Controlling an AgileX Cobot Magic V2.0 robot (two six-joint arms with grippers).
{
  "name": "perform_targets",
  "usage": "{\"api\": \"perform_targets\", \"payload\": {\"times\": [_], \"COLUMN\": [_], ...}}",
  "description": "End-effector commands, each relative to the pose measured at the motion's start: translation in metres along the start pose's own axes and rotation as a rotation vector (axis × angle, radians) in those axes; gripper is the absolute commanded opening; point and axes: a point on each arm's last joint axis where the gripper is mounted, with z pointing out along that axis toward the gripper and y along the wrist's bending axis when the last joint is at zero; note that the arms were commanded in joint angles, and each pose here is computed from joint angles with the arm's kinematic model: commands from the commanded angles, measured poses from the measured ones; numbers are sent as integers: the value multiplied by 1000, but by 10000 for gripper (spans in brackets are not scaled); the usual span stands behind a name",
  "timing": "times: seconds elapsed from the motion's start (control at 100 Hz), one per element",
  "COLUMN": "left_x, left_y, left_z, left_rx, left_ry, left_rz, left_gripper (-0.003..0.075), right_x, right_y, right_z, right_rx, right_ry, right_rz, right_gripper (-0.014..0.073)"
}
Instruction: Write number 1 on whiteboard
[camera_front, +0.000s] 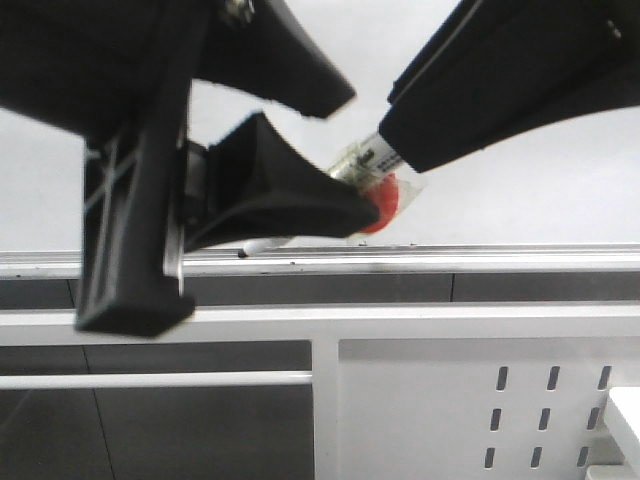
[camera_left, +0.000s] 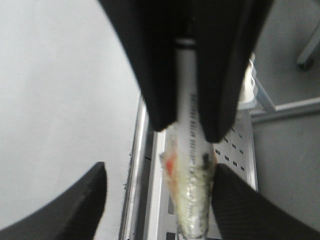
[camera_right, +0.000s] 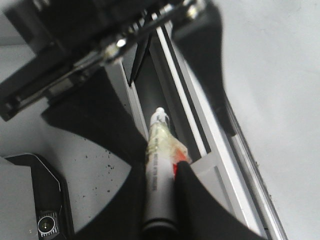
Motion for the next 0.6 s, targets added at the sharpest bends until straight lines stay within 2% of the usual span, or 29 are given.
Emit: {"api": "perform_targets", "payload": {"times": [0.0,0.14,0.21,0.24,0.31,0.39,0.41,0.5,0.59], "left_x": [-19,-21,-23,-23,-21,-18,-17,-11,-2], "left_y": [14,22,25,24,24,21,20,15,11], "left_z": [-19,-45,-62,-67,-82,-99,-102,-117,-126], "left_rx": [-62,-110,-143,-149,-174,-200,-205,-222,-231], "left_ry": [-97,-106,-138,-143,-170,-204,-211,-244,-257], "left_rz": [-71,-149,-162,-169,-170,-171,-172,-204,-306], "left_gripper": [484,475,429,391,244,13,-18,-20,-20], "right_x": [-17,-18,-16,-16,-14,-11,-11,-11,-12], "right_y": [-8,-10,-13,-14,-18,-22,-23,-26,-26], "right_z": [-16,-32,-40,-43,-48,-54,-55,-62,-69], "right_rx": [91,135,166,178,210,245,252,286,315], "right_ry": [-134,-185,-202,-207,-212,-213,-213,-247,-286], "right_rz": [-4,11,21,24,36,51,56,105,110], "right_gripper": [-71,-71,-69,-69,-69,-69,-69,-69,-69]}}
